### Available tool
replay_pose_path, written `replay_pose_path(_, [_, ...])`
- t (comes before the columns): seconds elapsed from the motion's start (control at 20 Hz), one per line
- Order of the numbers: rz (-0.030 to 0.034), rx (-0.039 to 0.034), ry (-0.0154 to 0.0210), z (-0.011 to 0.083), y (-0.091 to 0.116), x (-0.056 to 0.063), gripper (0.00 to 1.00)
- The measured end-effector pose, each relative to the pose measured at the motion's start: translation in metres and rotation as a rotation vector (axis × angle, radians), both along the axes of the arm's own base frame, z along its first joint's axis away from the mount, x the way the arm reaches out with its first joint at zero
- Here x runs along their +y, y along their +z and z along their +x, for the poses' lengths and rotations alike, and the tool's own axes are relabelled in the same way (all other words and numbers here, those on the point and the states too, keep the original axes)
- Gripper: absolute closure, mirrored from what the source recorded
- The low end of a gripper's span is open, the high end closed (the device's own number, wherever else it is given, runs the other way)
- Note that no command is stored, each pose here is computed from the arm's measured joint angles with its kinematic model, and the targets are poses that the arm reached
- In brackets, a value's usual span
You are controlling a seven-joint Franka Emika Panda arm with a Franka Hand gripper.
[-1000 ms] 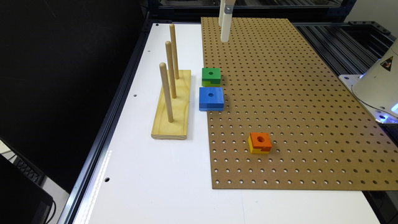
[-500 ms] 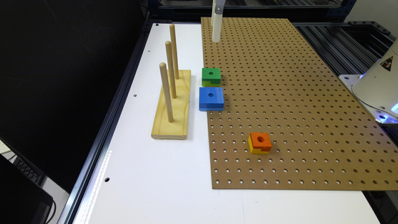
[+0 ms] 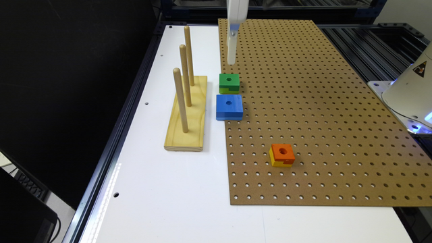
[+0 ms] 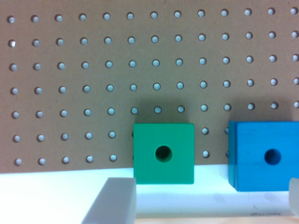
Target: Pick up green block.
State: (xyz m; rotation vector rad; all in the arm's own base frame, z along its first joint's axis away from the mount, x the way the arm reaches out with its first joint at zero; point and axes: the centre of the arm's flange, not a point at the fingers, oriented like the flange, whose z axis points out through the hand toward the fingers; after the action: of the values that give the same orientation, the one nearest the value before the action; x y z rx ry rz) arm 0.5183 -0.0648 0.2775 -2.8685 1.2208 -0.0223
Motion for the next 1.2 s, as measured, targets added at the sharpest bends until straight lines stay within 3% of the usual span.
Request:
replay_pose_path(0.4, [-0.0044, -0.0064, -0.0047, 0.0014, 0.0028, -0.0052, 0.0])
replay_pose_path(0.8, [-0.0061, -0.0074, -0.0085, 0.0013, 0.0033, -0.0091, 0.0])
replay_pose_path(1.05, [-0.0057, -0.0047, -0.0085, 0.0011, 0.0019, -0.0092, 0.0])
replay_pose_path(1.2, [-0.0046, 0.0014, -0.0083, 0.0007, -0.0014, -0.0092, 0.0])
